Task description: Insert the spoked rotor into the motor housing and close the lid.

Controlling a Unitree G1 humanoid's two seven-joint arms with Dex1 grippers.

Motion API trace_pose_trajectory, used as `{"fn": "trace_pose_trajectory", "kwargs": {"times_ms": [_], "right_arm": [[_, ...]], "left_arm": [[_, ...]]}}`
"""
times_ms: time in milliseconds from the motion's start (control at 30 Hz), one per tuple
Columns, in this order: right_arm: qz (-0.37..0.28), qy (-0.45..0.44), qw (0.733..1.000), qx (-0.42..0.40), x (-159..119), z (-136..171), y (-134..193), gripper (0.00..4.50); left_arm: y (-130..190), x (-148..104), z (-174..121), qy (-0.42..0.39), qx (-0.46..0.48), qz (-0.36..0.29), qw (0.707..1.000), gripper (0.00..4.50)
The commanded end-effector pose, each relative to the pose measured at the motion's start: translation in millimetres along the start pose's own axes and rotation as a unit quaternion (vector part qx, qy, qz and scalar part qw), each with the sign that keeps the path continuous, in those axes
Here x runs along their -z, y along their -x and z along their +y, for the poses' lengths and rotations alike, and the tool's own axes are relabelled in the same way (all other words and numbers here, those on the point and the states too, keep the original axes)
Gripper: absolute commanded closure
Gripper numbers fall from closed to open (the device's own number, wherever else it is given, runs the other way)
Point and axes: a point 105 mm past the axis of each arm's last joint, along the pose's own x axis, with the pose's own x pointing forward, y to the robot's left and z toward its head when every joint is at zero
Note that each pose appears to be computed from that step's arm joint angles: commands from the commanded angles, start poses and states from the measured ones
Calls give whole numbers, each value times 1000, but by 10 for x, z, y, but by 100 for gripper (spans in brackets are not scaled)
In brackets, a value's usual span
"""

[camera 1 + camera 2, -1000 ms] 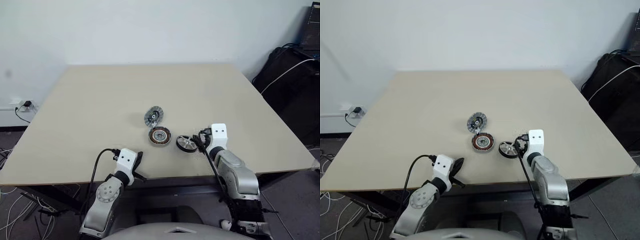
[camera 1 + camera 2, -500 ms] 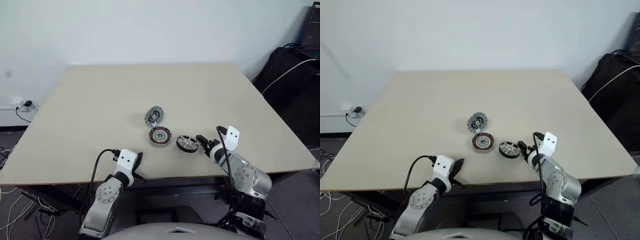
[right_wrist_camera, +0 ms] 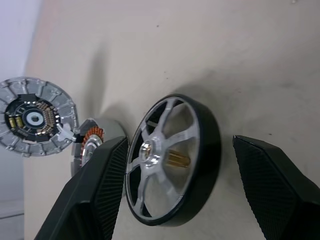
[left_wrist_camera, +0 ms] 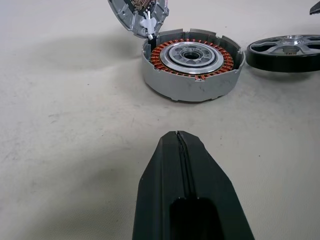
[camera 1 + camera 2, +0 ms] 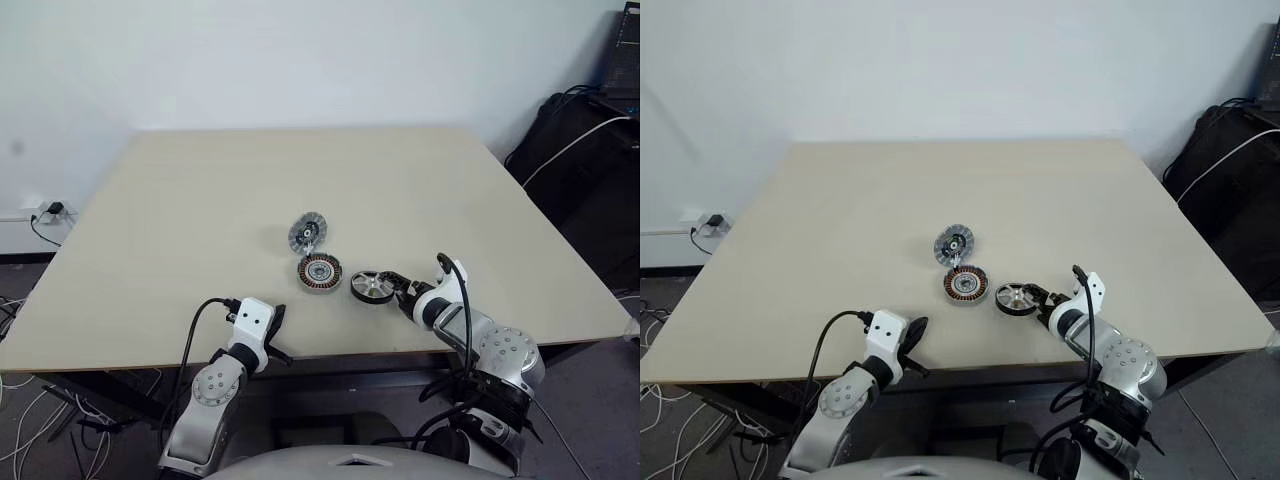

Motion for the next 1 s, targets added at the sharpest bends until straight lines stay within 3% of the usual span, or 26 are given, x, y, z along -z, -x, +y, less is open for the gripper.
{"fn": "trace_pose_trajectory", "kwargs": {"times_ms": [33,267,367,633,867,1000], "right_arm": [[1,-16,1000,-25,-22,86,2,95],[20,-73,997,-22,73,-30,-29,95],[26,-83,996,-18,111,-70,-37,151],[32,-95,995,-20,157,-78,-45,413],[30,-100,994,-22,157,-88,-32,420],[20,-92,994,-56,98,81,-3,420]], "left_arm": [[-9,-109,14,-1,-1,-21,1000,450],[-12,-109,13,-3,1,-20,1000,450],[-8,-105,14,-3,1,-19,1000,450],[9,-83,18,-3,1,-15,1000,450],[25,-64,22,-2,-1,-11,1000,450],[29,-66,23,-2,-1,-10,1000,450]]}}
